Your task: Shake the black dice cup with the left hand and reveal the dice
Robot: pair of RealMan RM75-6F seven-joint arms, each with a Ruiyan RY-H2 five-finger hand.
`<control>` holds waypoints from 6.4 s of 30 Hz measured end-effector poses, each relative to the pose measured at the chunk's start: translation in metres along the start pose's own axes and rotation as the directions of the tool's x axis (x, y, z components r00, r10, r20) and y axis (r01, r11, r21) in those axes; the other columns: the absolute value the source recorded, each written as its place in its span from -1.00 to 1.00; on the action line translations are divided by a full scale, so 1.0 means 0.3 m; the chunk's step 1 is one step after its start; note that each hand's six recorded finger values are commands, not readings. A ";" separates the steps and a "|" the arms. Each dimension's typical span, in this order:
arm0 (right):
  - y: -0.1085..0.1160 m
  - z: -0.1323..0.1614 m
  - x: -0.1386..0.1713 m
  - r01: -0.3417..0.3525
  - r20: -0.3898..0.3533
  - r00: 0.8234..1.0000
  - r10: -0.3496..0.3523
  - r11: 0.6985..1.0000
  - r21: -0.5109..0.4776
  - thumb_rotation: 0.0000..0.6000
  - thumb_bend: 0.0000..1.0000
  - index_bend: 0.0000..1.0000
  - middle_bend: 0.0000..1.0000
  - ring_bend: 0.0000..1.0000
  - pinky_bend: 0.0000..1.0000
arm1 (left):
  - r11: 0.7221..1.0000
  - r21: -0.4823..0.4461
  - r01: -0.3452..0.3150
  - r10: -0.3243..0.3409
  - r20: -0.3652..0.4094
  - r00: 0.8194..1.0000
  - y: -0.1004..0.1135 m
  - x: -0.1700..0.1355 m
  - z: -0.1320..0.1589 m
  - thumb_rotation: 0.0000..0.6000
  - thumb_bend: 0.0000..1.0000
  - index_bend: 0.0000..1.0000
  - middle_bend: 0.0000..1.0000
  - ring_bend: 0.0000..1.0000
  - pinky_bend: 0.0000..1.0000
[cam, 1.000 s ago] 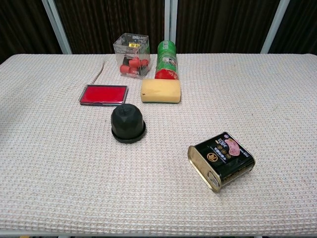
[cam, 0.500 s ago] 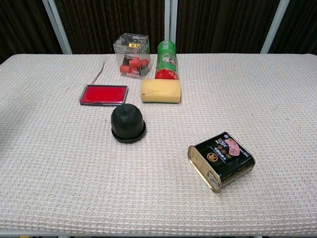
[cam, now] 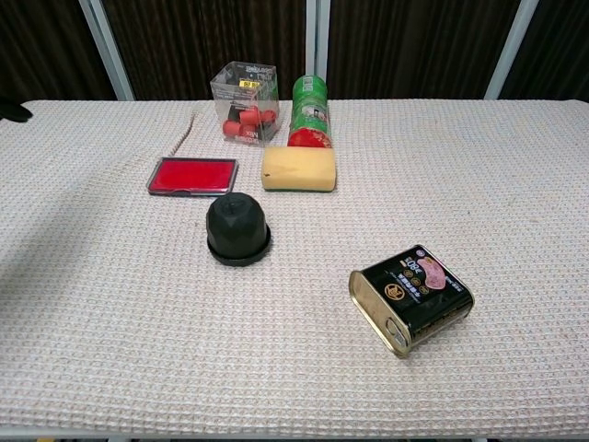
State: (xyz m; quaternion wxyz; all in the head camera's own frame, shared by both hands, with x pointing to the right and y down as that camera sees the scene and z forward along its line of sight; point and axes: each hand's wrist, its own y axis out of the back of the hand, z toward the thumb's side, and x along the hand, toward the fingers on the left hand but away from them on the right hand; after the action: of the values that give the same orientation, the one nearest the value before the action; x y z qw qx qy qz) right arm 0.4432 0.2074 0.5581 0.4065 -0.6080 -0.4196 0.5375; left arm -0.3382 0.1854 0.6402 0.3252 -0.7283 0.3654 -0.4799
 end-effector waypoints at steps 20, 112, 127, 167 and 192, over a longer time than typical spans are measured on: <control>-0.025 -0.058 0.002 -0.023 0.020 1.000 0.023 0.999 -0.023 1.00 -0.67 -1.00 -1.00 -1.00 -1.00 | 0.970 -0.102 0.219 -0.207 0.113 0.972 -0.228 0.263 0.252 1.00 -0.96 -0.67 -0.72 -0.98 -0.82; -0.044 -0.164 0.013 -0.075 0.106 0.991 0.081 0.996 -0.053 1.00 -0.67 -1.00 -1.00 -1.00 -1.00 | 0.950 -0.114 0.290 -0.273 0.143 0.951 -0.417 0.483 0.426 1.00 -0.58 -0.14 -0.16 -0.61 -0.56; -0.049 -0.165 0.012 -0.077 0.107 0.991 0.083 0.996 -0.052 1.00 -0.67 -1.00 -1.00 -1.00 -1.00 | 0.944 -0.239 0.226 -0.196 0.144 0.970 -0.279 0.484 0.414 1.00 -0.55 -0.03 -0.07 -0.51 -0.46; -0.056 -0.177 0.012 -0.080 0.118 0.989 0.087 0.995 -0.056 1.00 -0.67 -1.00 -1.00 -1.00 -1.00 | 0.976 -0.164 0.145 -0.155 -0.051 0.987 0.129 0.492 0.188 1.00 -0.53 0.01 0.03 -0.44 -0.39; -0.090 -0.192 0.006 -0.108 0.132 0.985 0.115 0.992 -0.058 1.00 -0.67 -1.00 -1.00 -1.00 -1.00 | 0.979 -0.179 -0.098 0.101 0.010 0.995 0.215 0.445 0.220 1.00 -0.53 0.04 0.06 -0.39 -0.36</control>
State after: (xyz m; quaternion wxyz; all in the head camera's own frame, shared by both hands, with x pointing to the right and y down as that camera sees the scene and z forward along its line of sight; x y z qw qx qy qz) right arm 0.4985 0.2150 0.5883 0.3309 -0.6028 -0.4252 0.5885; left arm -0.2543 0.0471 0.6271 0.2856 -0.7398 0.4398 -0.4216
